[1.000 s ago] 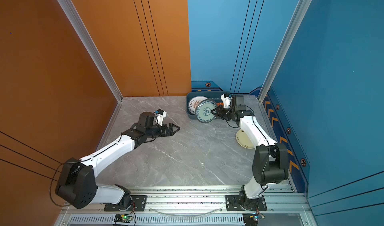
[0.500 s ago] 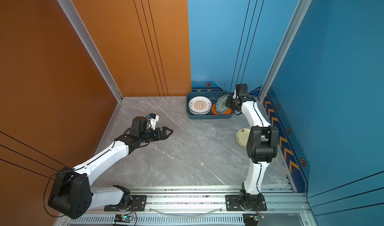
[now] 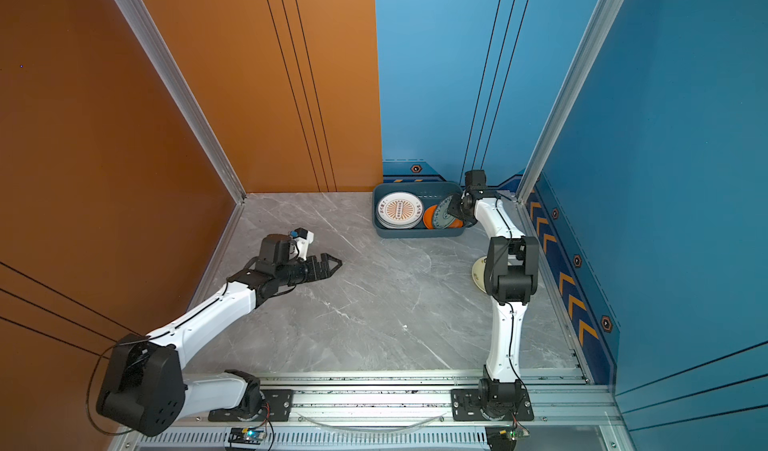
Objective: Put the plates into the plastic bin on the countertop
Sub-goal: 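Lower the blue-floral plate onto the orange plate and open the right gripper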
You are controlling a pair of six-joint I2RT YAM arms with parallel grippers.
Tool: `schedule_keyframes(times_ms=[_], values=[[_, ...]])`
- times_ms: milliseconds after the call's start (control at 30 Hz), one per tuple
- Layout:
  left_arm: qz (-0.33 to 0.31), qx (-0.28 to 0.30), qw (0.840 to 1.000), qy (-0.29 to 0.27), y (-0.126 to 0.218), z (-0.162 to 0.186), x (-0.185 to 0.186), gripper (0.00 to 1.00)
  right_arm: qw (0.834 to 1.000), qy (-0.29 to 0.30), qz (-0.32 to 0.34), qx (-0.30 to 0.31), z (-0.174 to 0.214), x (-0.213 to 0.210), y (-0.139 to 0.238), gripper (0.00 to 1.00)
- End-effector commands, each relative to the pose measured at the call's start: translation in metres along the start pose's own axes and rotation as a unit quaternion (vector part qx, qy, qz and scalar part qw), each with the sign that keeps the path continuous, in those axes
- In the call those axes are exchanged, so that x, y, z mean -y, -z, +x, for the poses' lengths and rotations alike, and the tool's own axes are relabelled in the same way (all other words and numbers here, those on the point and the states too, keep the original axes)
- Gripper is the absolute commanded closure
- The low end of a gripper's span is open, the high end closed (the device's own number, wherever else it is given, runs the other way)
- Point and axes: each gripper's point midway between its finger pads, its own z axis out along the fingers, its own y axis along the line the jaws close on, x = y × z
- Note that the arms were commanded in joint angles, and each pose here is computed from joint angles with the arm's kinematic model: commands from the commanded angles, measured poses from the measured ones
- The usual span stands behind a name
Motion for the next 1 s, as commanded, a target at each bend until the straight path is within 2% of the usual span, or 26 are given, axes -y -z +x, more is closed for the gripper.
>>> schedule_keyframes(times_ms=[0,133,267,433,533,967], values=[[0.011,-0.005,1.000,0.000,-0.002,0.003,-0.001,0.02,1.000,-0.011,-0.004,-0.014,0.003,0.002,-0.004,1.00],[0.011,-0.005,1.000,0.001,-0.003,0.002,-0.002,0.02,0.999,-0.024,-0.008,-0.022,0.007,0.008,-0.010,0.99],[0.013,-0.005,1.000,0.002,-0.003,0.001,-0.001,0.02,0.999,-0.032,-0.007,-0.027,0.011,0.014,-0.013,0.88],[0.013,-0.007,1.000,0.005,-0.005,0.001,-0.002,0.02,0.999,-0.037,-0.002,-0.030,0.013,0.021,-0.014,0.67],[0.015,-0.008,1.000,0.006,-0.006,0.001,-0.001,0.02,0.999,-0.038,-0.002,-0.031,0.014,0.022,-0.012,0.61],[0.017,-0.009,1.000,0.006,-0.005,0.001,0.000,0.02,0.999,-0.024,0.027,-0.020,0.012,0.028,0.010,0.55]])
